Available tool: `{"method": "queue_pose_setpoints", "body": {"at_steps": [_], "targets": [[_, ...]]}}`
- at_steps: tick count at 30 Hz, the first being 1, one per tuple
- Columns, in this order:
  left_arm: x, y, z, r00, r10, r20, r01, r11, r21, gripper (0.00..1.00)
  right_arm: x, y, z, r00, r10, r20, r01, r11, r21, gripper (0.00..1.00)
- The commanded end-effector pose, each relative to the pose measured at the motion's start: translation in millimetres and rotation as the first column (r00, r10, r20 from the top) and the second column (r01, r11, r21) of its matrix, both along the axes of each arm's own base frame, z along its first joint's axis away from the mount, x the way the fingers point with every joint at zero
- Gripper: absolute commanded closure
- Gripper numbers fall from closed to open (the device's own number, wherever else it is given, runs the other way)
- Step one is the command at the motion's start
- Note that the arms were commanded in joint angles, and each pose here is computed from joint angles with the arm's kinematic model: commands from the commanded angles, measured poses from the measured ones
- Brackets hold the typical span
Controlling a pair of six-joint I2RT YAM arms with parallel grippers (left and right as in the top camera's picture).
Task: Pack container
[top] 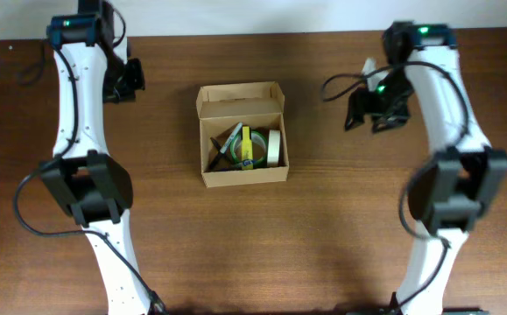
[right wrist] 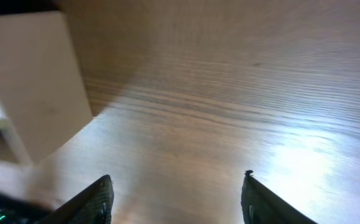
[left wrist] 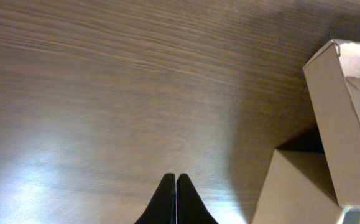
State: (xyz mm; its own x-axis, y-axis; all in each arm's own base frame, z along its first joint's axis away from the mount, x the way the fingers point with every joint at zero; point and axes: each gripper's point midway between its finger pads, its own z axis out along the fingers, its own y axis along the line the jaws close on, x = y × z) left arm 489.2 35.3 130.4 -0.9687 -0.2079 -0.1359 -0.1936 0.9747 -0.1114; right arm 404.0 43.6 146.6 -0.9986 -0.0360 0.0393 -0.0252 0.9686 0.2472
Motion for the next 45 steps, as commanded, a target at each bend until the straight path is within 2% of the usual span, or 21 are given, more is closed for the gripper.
{"method": "queue_pose_setpoints", "body": {"at_steps": [1,3,6,12,25,28,40,45], "targets": [[9.4,-26.3,-8.8,1.000,-0.015,0.019,0.020,0.966,-0.258,0.98,-3.8,-14.9,74.2,0.976,0.022,0.216,-0.001,0.995,-0.097,0.30],[15.5,-38.3,-16.8,1.000,-0.015,0.022,0.022,0.927,-0.373,0.98,-11.7,-19.9,107.2,0.953,0.024,0.301,0.015,0.992,-0.125,0.18],[21.6,-52.6,-20.5,0.999,-0.021,0.033,0.035,0.882,-0.471,0.98,-24.1,-20.7,137.7,0.929,0.024,0.370,0.025,0.992,-0.127,0.01],[40.8,-79.0,-11.5,0.993,-0.026,0.117,0.095,0.767,-0.634,0.98,-49.5,-20.8,161.2,0.919,0.023,0.394,0.029,0.992,-0.125,0.01],[29.1,-81.5,-126.9,0.993,-0.019,-0.118,-0.067,0.734,-0.676,0.98,-57.4,-20.8,173.1,0.905,0.019,0.425,0.036,0.992,-0.122,0.01],[28.4,-86.9,-136.5,0.992,-0.027,-0.126,-0.071,0.704,-0.706,0.98,-57.4,-20.8,173.1,0.906,0.013,0.424,0.042,0.992,-0.120,0.01],[45.2,-110.8,-144.9,0.997,-0.042,-0.062,-0.015,0.698,-0.716,0.98,-57.7,-20.1,173.6,0.907,-0.020,0.421,0.070,0.992,-0.104,0.01],[48.2,-132.3,-148.2,0.997,-0.056,-0.059,-0.006,0.669,-0.744,0.98,-58.2,-20.2,174.4,0.906,-0.031,0.422,0.080,0.992,-0.100,0.01]]}}
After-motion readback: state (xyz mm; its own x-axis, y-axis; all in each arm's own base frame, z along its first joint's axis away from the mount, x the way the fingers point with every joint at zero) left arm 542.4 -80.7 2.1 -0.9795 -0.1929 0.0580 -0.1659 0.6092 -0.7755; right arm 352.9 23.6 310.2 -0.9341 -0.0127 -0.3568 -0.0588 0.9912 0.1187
